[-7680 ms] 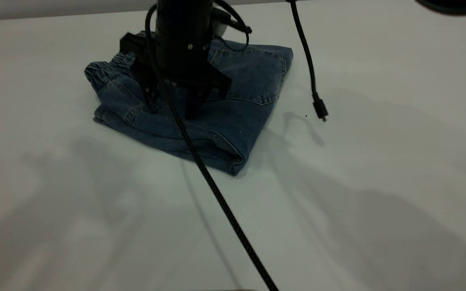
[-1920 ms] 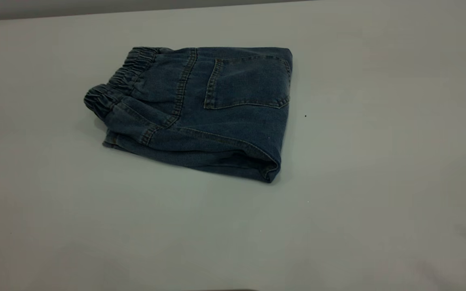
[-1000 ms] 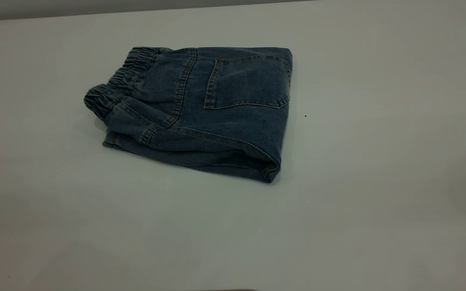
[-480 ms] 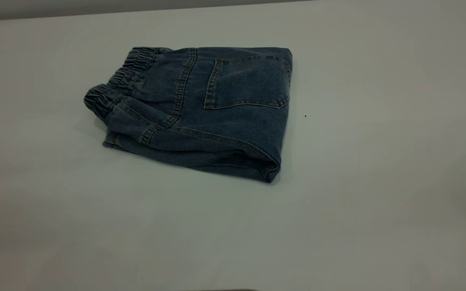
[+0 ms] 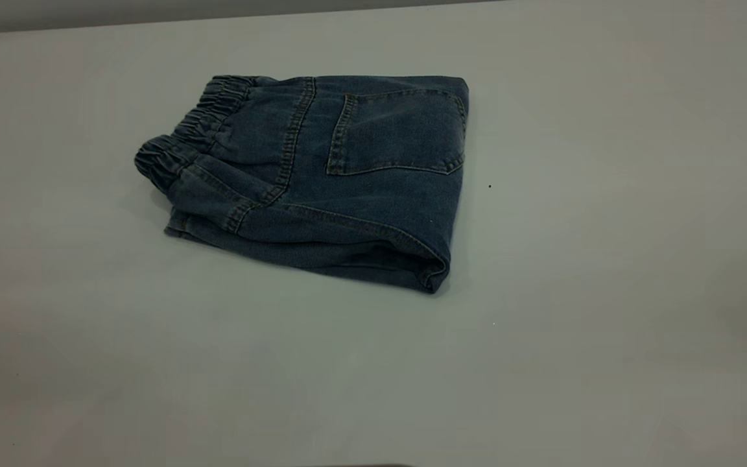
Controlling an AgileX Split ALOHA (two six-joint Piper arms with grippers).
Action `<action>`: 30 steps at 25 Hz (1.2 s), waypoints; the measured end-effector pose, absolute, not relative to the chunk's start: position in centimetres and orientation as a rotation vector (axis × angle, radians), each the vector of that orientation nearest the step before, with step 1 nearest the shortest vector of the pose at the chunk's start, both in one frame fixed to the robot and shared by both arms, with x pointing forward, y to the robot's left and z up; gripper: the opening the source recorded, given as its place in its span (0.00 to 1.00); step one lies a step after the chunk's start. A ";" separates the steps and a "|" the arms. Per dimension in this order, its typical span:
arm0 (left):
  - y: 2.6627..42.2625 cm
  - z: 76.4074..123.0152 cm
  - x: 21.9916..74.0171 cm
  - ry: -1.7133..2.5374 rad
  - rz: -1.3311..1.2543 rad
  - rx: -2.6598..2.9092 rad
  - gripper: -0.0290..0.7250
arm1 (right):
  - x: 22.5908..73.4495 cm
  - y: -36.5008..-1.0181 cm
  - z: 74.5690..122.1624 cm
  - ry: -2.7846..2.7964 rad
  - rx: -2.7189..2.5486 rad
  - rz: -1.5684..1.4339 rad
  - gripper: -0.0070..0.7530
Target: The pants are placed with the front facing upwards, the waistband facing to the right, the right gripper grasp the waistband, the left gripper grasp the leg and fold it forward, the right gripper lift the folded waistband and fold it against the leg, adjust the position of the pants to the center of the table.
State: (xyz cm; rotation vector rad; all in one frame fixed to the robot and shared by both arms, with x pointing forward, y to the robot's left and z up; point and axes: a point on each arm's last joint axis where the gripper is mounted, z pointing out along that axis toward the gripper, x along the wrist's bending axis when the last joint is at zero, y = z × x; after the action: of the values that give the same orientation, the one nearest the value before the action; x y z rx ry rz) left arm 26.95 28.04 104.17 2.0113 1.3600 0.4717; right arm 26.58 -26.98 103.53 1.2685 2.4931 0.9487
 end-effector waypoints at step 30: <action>29.0 104.4 22.9 1.476 0.814 1.646 0.58 | 23.1 -29.6 104.0 1.544 1.777 1.057 0.61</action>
State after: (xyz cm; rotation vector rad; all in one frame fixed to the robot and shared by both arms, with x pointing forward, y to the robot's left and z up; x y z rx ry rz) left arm 22.93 29.00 104.41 1.6458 1.4763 0.8139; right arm 23.07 -29.64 104.01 1.7769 1.5443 1.0573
